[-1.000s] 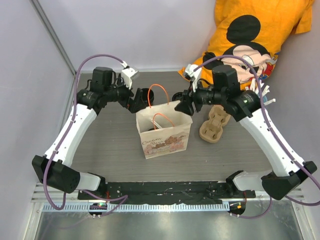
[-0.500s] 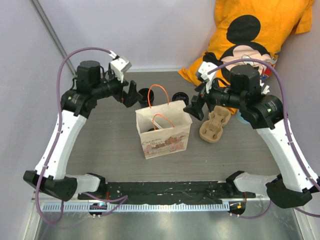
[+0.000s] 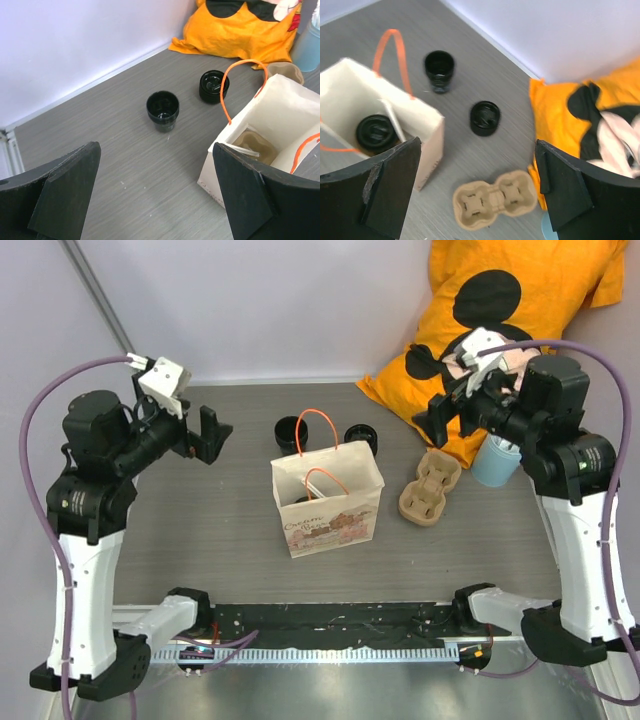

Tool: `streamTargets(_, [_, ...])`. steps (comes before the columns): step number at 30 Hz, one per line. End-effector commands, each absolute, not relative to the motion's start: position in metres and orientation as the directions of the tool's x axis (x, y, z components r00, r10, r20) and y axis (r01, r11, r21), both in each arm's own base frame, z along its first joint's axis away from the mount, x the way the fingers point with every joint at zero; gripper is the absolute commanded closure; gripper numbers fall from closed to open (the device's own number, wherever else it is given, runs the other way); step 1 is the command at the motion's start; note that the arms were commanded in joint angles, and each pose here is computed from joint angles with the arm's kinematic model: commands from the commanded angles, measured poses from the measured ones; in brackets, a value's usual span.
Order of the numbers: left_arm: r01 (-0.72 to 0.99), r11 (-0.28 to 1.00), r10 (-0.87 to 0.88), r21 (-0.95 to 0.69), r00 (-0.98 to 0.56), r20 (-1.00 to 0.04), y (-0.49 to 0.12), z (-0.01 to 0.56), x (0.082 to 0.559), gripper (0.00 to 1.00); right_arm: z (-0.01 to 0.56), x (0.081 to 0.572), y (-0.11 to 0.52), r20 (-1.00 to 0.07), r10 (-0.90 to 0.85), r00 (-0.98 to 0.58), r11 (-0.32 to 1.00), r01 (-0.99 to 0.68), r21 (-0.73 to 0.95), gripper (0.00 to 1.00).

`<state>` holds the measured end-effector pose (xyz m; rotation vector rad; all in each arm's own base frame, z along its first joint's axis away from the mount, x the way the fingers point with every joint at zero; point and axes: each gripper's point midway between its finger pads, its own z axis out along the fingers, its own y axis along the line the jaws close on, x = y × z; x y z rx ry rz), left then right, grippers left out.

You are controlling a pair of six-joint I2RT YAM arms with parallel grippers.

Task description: Pack the takeout coffee

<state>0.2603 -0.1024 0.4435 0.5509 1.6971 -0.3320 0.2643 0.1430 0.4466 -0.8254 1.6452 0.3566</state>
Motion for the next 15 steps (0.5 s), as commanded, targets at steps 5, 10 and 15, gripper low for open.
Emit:
streamTargets(5, [0.305,0.945,0.156,0.119,-0.102,-0.982,-0.055,0.466,0.233,0.00,0.469,0.297,0.082,-0.977,-0.204,-0.066,0.898,-0.410,-0.160,0.00])
streamTargets(10, [0.289,0.950,0.154,0.121,-0.095,-0.983,-0.050,0.468,0.224,0.00,0.493,0.278,0.074,-0.987,-0.160,0.026,0.921,-0.356,-0.159,0.00])
streamTargets(15, [0.302,0.946,0.147,0.113,-0.091,-0.985,-0.053,0.469,0.221,0.00,0.497,0.269,0.076,-0.988,-0.149,0.036,0.917,-0.370,-0.151,0.00])
